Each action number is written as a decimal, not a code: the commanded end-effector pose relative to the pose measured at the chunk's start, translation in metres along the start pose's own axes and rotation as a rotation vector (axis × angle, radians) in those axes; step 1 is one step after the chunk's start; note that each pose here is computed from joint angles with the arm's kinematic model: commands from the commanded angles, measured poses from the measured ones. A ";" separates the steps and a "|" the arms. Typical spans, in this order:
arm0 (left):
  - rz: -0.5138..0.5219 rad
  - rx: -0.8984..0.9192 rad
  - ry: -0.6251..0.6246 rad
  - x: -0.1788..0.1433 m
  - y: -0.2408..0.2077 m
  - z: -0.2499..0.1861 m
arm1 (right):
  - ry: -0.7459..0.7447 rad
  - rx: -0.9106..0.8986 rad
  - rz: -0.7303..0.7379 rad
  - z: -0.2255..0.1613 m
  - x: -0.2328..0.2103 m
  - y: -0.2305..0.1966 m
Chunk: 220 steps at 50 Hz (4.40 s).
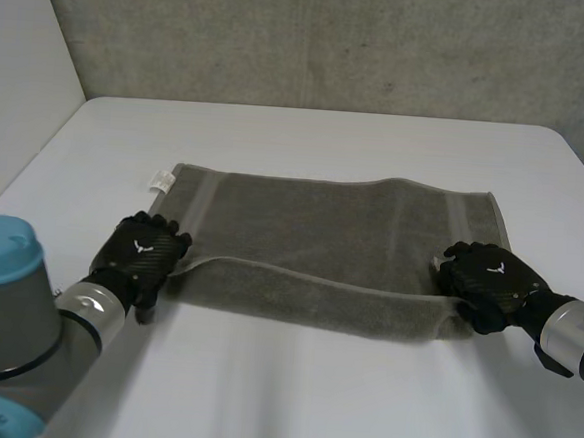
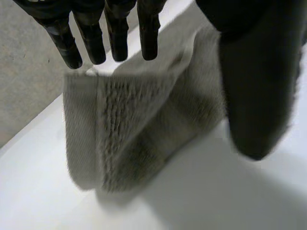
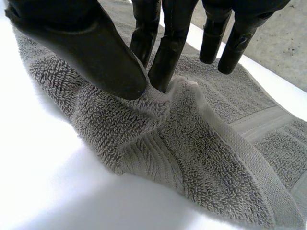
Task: Fold the towel.
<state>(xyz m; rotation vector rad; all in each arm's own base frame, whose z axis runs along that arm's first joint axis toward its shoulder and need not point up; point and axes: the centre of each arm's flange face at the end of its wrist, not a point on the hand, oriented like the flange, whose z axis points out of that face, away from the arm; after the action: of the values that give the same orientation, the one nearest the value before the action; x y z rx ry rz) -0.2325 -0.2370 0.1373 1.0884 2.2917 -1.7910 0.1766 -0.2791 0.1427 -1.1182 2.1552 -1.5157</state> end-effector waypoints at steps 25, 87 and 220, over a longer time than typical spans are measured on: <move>0.024 0.016 -0.127 -0.024 -0.002 0.000 | -0.001 0.009 -0.047 -0.001 0.008 -0.018; -0.019 -0.023 -0.166 -0.052 0.014 0.001 | -0.329 0.015 -0.632 0.018 0.005 -0.035; -0.016 0.024 -0.139 -0.051 0.003 -0.007 | -0.220 -0.056 -0.707 -0.027 -0.019 -0.032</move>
<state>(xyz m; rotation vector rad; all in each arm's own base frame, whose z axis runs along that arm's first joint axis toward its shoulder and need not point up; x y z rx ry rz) -0.1898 -0.2562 0.1574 0.9210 2.2141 -1.8377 0.1961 -0.2497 0.1633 -2.1936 1.6554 -1.4062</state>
